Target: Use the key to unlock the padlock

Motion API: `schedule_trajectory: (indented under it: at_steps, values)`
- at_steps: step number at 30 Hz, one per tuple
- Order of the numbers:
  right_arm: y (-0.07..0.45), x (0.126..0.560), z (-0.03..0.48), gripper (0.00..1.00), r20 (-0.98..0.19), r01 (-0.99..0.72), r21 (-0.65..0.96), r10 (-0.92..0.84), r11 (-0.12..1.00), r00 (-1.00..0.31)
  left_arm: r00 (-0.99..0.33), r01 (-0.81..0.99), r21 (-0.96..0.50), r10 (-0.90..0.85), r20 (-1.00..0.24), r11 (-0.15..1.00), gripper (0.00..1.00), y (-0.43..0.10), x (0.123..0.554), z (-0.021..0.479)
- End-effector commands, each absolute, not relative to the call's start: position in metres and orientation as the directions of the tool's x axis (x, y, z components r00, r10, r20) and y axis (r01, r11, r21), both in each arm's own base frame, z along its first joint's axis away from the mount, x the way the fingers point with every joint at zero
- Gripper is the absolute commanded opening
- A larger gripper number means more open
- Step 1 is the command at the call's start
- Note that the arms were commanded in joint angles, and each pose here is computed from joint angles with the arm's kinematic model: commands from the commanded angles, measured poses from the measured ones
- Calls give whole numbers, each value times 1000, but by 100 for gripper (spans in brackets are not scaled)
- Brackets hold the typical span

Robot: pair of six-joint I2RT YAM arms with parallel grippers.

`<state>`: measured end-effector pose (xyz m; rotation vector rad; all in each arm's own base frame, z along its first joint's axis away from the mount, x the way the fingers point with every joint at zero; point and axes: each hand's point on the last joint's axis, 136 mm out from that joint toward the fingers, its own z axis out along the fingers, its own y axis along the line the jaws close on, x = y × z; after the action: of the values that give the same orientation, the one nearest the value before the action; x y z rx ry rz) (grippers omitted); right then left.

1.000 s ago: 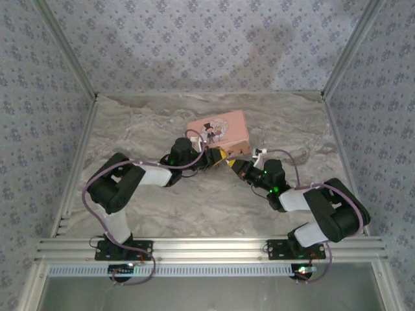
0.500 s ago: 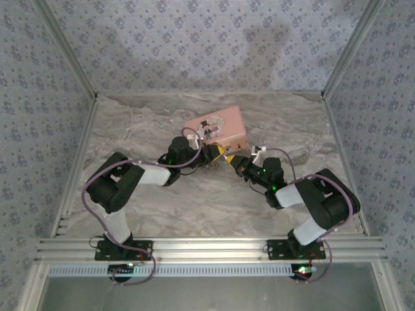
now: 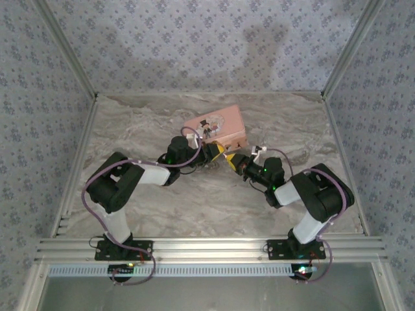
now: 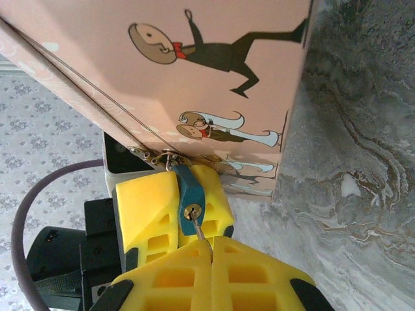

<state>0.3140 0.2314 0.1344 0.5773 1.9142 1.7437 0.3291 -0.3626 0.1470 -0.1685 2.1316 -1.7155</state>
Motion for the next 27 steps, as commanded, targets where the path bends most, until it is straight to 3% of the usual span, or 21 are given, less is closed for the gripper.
schedule_trajectory:
  at_steps: [1,11,18,27]
  values:
    - [230,328,154,0,-69,-51,998,619,47,-782,-949,231,-966,-190,-250,119,0,-383,294,177]
    - [236,328,145,0,-86,-42,995,583,90,-808,-952,234,-966,-177,-250,108,0,-385,291,180]
    - [257,330,148,0,-208,-106,971,535,215,-819,-970,232,-966,-42,-238,113,0,-409,266,174]
    - [273,325,173,0,-281,-207,958,496,199,-822,-970,236,-966,77,-229,109,0,-430,233,164]
